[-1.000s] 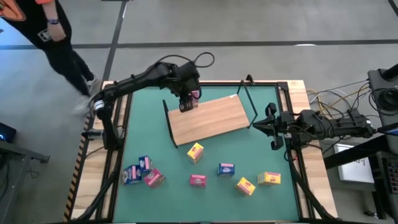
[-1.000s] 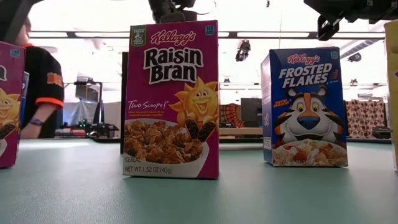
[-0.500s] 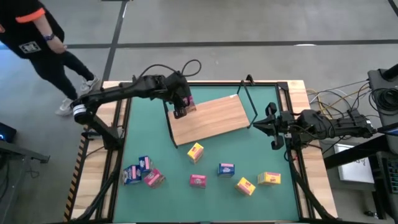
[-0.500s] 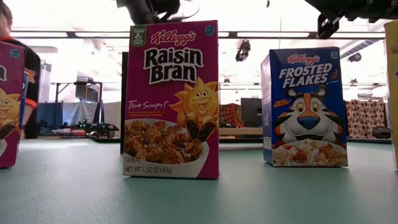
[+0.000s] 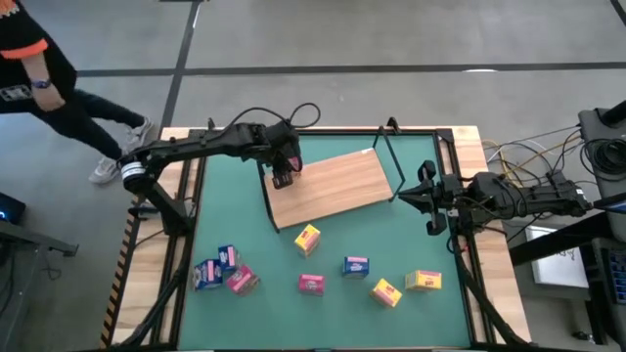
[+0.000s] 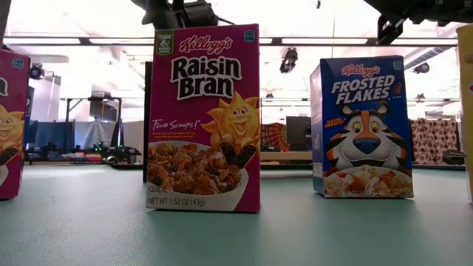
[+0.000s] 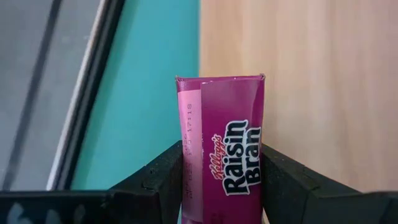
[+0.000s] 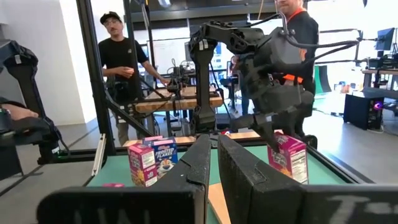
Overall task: Stack cereal on shelf
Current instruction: Put the top pink cereal box on the shelf
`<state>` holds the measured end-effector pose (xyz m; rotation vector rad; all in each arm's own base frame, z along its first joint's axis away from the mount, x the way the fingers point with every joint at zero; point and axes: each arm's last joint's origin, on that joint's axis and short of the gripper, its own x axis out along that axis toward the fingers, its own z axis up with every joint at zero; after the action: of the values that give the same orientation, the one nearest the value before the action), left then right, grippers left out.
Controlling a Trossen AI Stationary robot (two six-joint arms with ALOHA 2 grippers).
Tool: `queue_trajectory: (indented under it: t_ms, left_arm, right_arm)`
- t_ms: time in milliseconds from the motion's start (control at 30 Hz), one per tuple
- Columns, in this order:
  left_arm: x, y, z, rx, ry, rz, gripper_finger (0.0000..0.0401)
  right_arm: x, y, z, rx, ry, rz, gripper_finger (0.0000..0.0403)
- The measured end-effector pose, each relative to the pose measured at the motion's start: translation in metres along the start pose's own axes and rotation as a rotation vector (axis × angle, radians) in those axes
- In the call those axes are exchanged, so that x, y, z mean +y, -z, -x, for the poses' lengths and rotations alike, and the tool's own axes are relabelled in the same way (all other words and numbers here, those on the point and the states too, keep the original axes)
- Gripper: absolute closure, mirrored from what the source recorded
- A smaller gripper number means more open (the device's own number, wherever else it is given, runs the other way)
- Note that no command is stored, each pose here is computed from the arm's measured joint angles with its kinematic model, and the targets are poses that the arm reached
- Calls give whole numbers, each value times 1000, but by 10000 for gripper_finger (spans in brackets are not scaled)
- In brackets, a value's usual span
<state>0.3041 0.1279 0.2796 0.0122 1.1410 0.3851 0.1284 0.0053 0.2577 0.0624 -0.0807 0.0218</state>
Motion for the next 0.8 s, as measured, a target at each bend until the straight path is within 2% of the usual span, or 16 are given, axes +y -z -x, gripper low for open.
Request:
queue_trajectory:
  t_ms: [267,467,800]
  left_arm:
    - [8,5,-1,44,0,11,243]
    - [11,10,0,76,74,38,243]
    - [14,12,2,98,76,48,243]
  right_arm:
    - [0,0,0,0,0,6,380]
    - [0,0,0,0,0,8,380]
    - [0,0,0,0,0,8,380]
